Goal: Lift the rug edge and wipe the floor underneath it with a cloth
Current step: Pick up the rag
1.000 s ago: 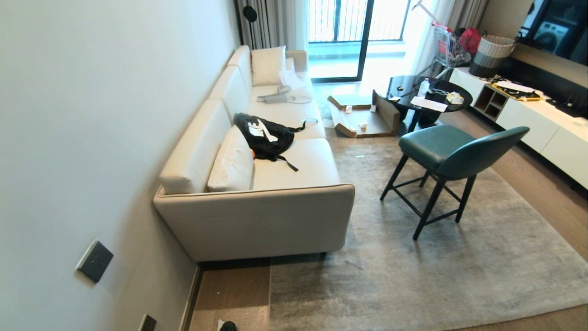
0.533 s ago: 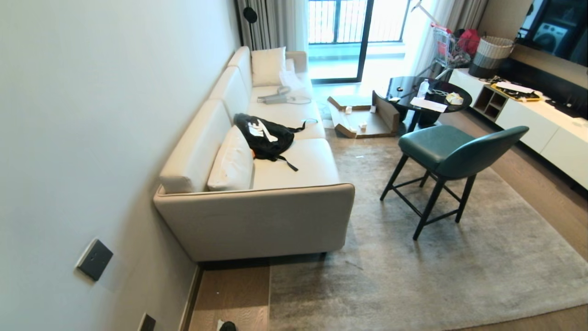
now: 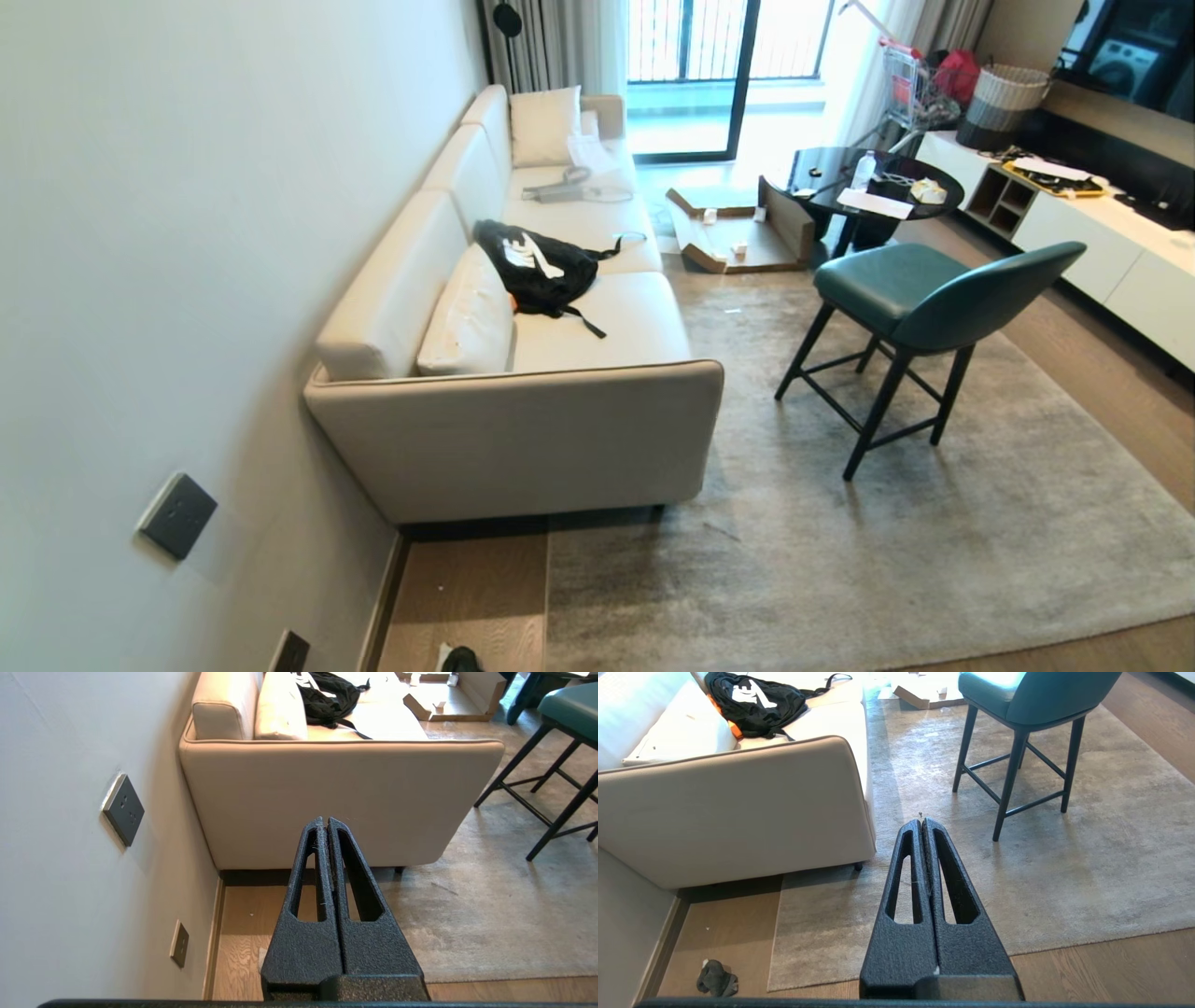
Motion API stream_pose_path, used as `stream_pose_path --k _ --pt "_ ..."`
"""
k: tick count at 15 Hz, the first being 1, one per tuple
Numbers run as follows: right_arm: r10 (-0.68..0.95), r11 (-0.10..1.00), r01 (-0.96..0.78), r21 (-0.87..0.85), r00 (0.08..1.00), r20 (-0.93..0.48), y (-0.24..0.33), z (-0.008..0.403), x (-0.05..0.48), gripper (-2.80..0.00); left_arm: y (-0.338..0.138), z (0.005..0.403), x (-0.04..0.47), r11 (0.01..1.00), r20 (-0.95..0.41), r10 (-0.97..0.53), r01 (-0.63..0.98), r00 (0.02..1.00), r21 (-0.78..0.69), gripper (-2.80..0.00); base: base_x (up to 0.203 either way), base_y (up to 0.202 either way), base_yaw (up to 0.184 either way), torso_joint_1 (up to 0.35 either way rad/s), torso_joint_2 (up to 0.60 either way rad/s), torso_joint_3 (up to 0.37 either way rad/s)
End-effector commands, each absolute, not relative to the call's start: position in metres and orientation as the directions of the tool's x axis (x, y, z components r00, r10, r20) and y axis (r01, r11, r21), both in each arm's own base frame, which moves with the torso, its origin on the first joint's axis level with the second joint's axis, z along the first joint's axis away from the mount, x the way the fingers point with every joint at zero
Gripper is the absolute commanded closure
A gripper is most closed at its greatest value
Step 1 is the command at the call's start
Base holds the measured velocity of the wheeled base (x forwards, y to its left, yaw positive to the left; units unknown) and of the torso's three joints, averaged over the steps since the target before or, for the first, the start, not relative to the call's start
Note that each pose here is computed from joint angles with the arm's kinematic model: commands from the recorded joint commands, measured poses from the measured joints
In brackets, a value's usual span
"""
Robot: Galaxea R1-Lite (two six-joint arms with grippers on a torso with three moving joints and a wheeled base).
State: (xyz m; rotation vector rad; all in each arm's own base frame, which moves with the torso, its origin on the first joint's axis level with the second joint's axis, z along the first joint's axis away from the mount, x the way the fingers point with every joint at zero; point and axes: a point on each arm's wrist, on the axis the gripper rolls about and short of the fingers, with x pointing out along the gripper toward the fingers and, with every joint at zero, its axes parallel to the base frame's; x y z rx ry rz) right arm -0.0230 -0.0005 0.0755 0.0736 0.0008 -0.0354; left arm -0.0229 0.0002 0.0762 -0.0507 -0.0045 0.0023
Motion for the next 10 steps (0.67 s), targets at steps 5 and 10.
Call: stream_pose_path --k 5,10 --pt "-0.035 0.997 0.035 0.074 0.999 -0.003 -0.0005 0.0754 -0.0229 0.0 0.0002 0.0762 -0.0229 0.999 0.005 0.003 -0.003 1.0 -0.051 0.0 0.0 0.0 0.0 -0.133 0.32 0.191" --pt "-0.037 0.996 0.037 0.078 0.999 -0.003 -0.0005 0.0754 -0.0229 0.0 0.0002 0.0762 -0.0229 0.999 0.005 0.003 -0.003 1.0 -0.051 0.0 0.0 0.0 0.0 -0.132 0.34 0.203"
